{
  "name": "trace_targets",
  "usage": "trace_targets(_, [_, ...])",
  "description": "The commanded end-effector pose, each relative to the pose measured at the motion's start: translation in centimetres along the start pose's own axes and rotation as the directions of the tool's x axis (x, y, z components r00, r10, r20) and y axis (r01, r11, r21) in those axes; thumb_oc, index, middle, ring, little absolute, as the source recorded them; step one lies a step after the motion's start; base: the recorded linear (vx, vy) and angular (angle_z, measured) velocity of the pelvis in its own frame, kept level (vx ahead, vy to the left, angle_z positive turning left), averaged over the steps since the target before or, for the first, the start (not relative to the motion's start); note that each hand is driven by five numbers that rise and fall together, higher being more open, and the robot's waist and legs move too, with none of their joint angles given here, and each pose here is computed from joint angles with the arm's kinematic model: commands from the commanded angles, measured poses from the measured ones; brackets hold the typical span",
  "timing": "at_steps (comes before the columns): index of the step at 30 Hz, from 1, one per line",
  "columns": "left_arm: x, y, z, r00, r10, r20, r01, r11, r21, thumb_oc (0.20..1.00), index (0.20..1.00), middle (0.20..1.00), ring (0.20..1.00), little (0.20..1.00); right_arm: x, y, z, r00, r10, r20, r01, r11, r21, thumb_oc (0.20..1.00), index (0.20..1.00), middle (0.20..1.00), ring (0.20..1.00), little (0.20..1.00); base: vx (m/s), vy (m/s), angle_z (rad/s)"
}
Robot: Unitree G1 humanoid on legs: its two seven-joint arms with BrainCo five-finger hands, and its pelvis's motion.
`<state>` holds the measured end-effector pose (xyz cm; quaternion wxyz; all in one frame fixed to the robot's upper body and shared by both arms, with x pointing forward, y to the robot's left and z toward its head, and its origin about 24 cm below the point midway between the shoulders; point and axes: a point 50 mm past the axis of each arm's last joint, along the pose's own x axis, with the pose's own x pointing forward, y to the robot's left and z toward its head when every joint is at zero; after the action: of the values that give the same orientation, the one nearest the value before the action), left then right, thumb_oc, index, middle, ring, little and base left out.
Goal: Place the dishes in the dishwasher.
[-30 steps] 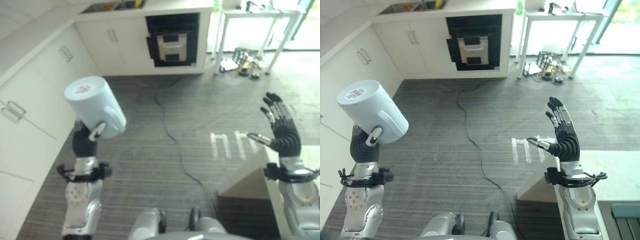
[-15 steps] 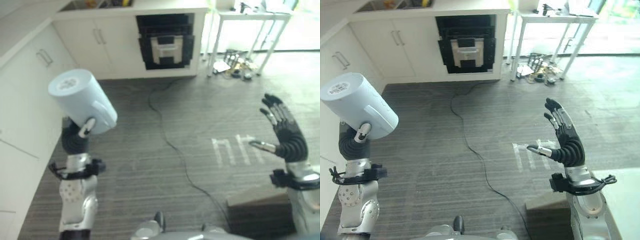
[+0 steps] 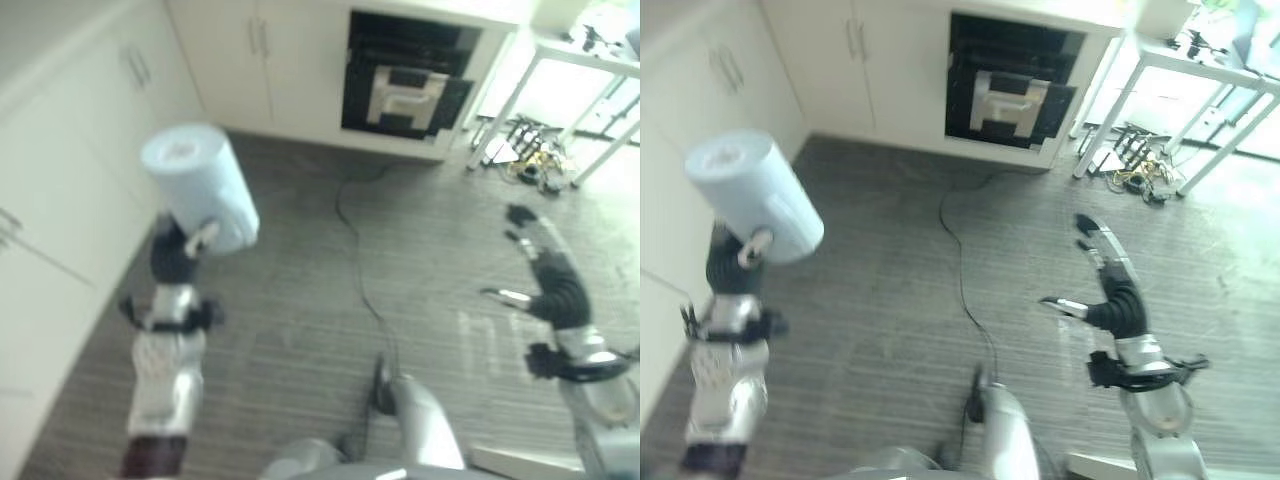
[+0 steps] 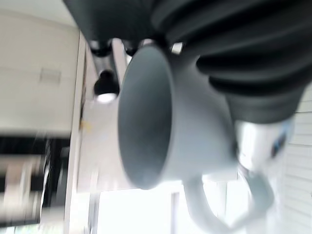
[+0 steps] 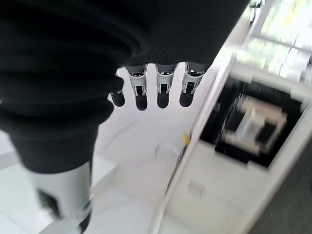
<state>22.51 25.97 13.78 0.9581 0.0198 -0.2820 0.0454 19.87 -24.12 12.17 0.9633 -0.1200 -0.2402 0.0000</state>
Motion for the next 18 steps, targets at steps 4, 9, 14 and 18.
trace_targets(4, [-0.8,-1.9,2.5,0.993,-0.037,0.111,0.039,0.999,-0.019,0.200,0.200,0.200,0.200,0.200,1.4,0.3,3.4,0.983,0.049,0.180,-0.046,0.999,-0.022,1.000,1.000,1.000,1.000,1.000,0.29,-0.256,-0.36])
trace_targets(9, [-0.4,-2.1,2.5,0.991,-0.030,0.128,0.033,0.999,-0.019,0.200,0.200,0.200,0.200,0.200,2.4,0.6,3.5,0.980,0.041,0.197,-0.036,0.999,-0.028,1.000,1.000,1.000,1.000,1.000,0.21,-0.264,-0.07])
trace_targets(14, [-0.3,-2.1,2.6,0.989,-0.004,0.150,0.009,0.999,-0.031,0.200,0.200,0.200,0.200,0.200,2.5,0.0,3.6,0.980,0.037,0.197,-0.033,0.999,-0.027,1.000,1.000,1.000,1.000,1.000,0.18,-0.269,-0.15])
trace_targets(18, [-1.0,-2.1,2.5,0.991,0.001,0.136,0.003,1.000,-0.031,0.200,0.200,0.200,0.200,0.200,1.9,-0.4,3.6,0.981,0.051,0.189,-0.046,0.998,-0.032,1.000,1.000,1.000,1.000,1.000,0.14,-0.214,-0.40])
